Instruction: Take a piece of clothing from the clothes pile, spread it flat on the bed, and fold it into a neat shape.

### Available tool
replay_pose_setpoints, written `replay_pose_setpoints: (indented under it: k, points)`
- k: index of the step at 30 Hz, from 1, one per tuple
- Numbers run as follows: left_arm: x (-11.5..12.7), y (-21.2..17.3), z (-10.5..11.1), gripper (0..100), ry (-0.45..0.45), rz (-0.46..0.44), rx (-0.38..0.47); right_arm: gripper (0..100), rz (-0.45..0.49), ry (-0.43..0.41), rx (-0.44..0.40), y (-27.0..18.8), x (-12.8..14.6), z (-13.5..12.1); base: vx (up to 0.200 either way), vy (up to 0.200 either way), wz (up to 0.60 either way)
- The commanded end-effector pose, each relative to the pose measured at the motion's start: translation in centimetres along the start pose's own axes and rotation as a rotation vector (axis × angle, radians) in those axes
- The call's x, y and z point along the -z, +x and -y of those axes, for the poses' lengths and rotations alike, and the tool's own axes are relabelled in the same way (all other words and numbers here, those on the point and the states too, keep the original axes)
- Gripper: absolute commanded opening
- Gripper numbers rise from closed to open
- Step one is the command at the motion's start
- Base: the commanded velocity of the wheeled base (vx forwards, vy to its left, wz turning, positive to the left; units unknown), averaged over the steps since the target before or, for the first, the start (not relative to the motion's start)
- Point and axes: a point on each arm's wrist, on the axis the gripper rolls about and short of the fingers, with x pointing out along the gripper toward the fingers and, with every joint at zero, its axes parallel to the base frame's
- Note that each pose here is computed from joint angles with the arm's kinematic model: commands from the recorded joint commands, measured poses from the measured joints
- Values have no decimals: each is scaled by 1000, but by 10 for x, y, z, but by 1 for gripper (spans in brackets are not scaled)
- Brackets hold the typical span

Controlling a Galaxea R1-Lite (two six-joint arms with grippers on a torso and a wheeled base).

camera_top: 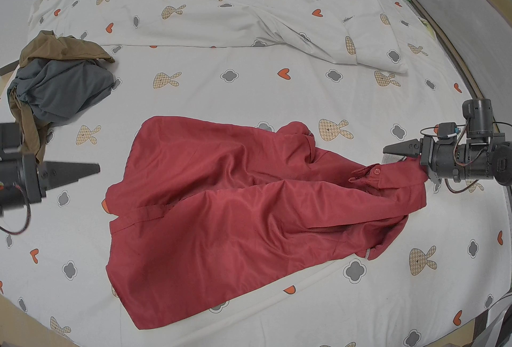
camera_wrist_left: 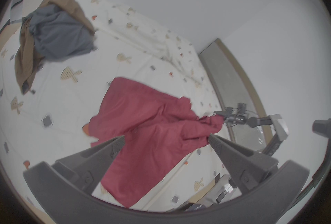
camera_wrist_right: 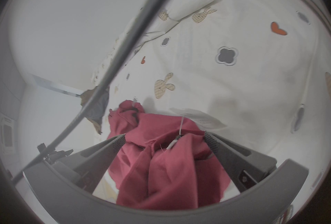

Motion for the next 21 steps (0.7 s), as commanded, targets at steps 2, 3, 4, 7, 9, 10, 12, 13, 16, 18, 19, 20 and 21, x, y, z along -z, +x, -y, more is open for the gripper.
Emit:
replay_pose_setpoints:
  k: [2,3,4,7,9,10,12,13,16,18,19,20,21]
  points:
    - [-30,-14,18,100,40,95,84,100,-64,96,-96,24,-11,5,0,0,0]
    - [-30,-13,18,100,36,94,82,100,-64,99,-96,24,-11,6,0,0,0]
    - [-32,-13,18,100,31,97,83,100,-78,121,-113,24,-11,6,0,0,0]
    - [-32,-13,18,100,28,97,82,100,-81,134,-105,25,-10,8,0,0,0]
    - [-31,-13,17,100,24,98,75,100,-81,144,-87,27,-10,14,0,0,0]
    - [-31,-15,17,100,25,101,73,100,-89,147,-83,31,-9,17,0,0,0]
    - [-31,-16,17,100,25,104,70,100,-102,154,-77,38,-7,22,0,0,0]
    - [-30,-17,18,100,27,106,71,100,-109,157,-75,42,-7,24,0,0,0]
    - [-29,-17,18,100,28,106,71,100,-103,151,-79,44,-10,23,0,0,0]
    - [-29,-17,18,100,27,105,71,0,-92,145,-84,41,-13,21,0,0,0]
    - [-29,-17,18,100,26,104,70,0,-92,145,-84,41,-13,21,0,0,0]
    - [-29,-17,18,100,26,104,70,0,-92,145,-84,41,-13,21,0,0,0]
    - [-29,-16,17,100,26,103,70,0,-83,140,-86,38,-14,19,0,0,0]
